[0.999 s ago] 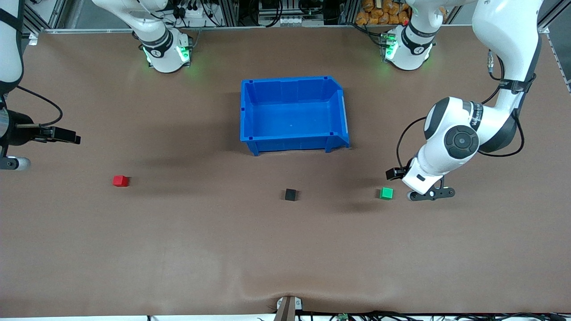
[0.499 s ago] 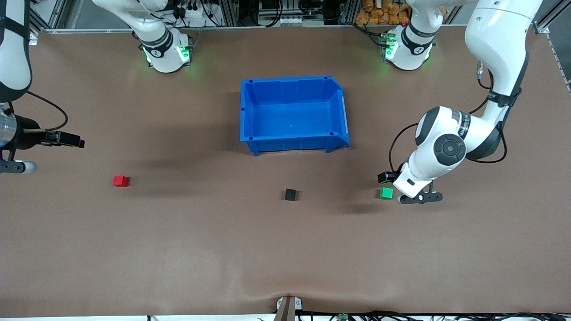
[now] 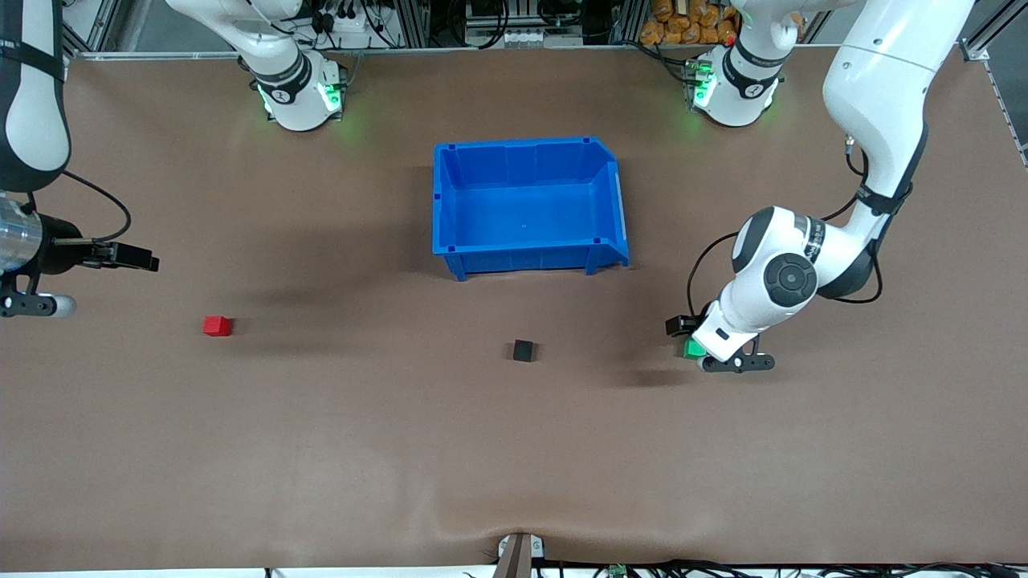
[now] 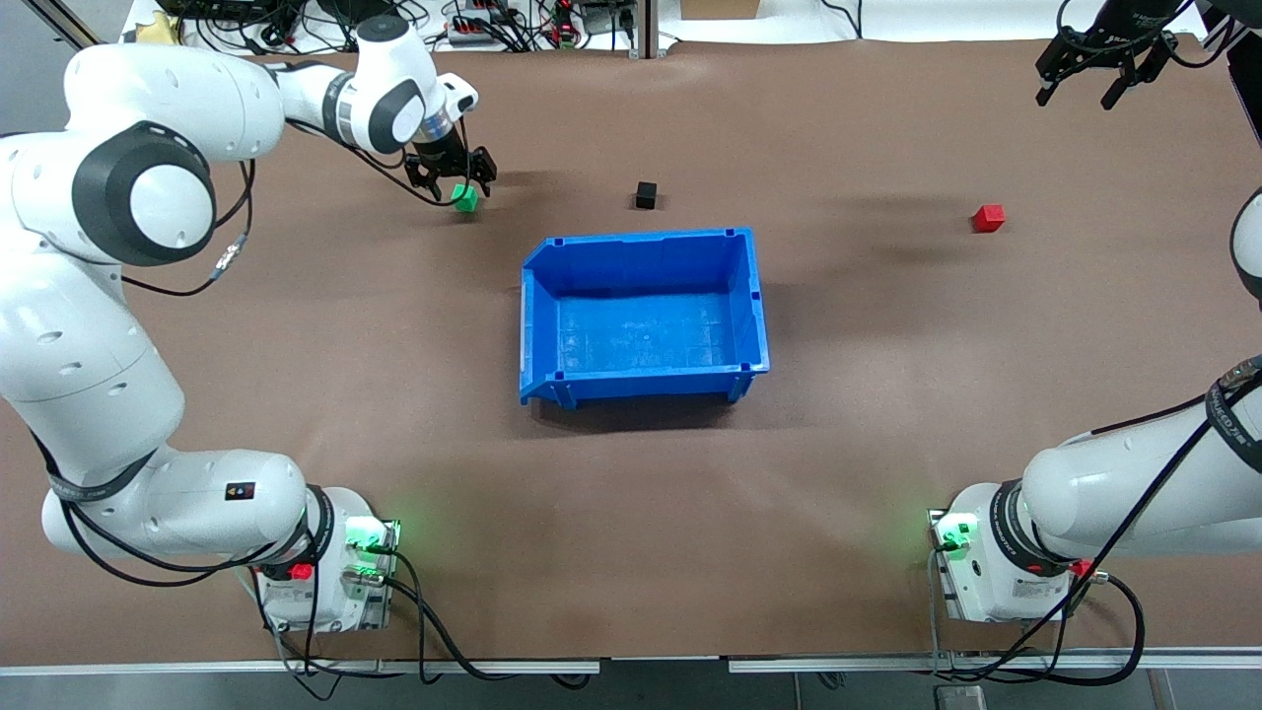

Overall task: Attach green and red cubes to black cube
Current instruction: 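Lower the left gripper over the green cube and close on it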

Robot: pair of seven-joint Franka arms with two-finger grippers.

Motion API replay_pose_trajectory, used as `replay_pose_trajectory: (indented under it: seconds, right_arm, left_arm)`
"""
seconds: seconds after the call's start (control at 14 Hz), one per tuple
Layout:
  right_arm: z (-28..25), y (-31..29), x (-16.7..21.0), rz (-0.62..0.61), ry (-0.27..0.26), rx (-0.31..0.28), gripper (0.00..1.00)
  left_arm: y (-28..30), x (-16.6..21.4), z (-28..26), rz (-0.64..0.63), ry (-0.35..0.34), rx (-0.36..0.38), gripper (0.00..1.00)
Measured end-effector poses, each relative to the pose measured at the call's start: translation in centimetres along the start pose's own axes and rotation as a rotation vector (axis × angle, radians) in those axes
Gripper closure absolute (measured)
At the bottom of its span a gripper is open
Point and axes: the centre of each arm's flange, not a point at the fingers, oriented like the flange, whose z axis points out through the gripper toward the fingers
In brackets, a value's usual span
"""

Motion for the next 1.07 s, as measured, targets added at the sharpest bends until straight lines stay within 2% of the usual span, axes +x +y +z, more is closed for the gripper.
replay_pose_trajectory:
  seconds: [0.21,0.64,0.78,0.93,1.07]
  right_arm:
    - [0.5,0.1,0.1,0.001,0.003,0.000,0.00]
    - [1.8,0.3,0.5,0.004,0.022,-0.002,0.00]
    - [2.2,0.3,0.5,0.004,0.019,-0.002,0.00]
    - [2.7,0.3,0.8,0.005,0.019,-0.002,0.00]
    - [3.2,0.4,1.1,0.006,0.012,-0.002,0.00]
  left_arm:
    - [-0.2,0.1,1.6,0.063,0.038,0.030,0.00]
    - [-0.1,0.6,2.9,0.129,0.097,0.030,0.00]
    - [-0.1,0.7,3.1,0.153,0.101,0.027,0.04]
    - [-0.1,0.9,3.1,0.182,0.105,0.025,0.19]
    - [-0.1,1.3,3.0,0.195,0.112,0.024,0.20]
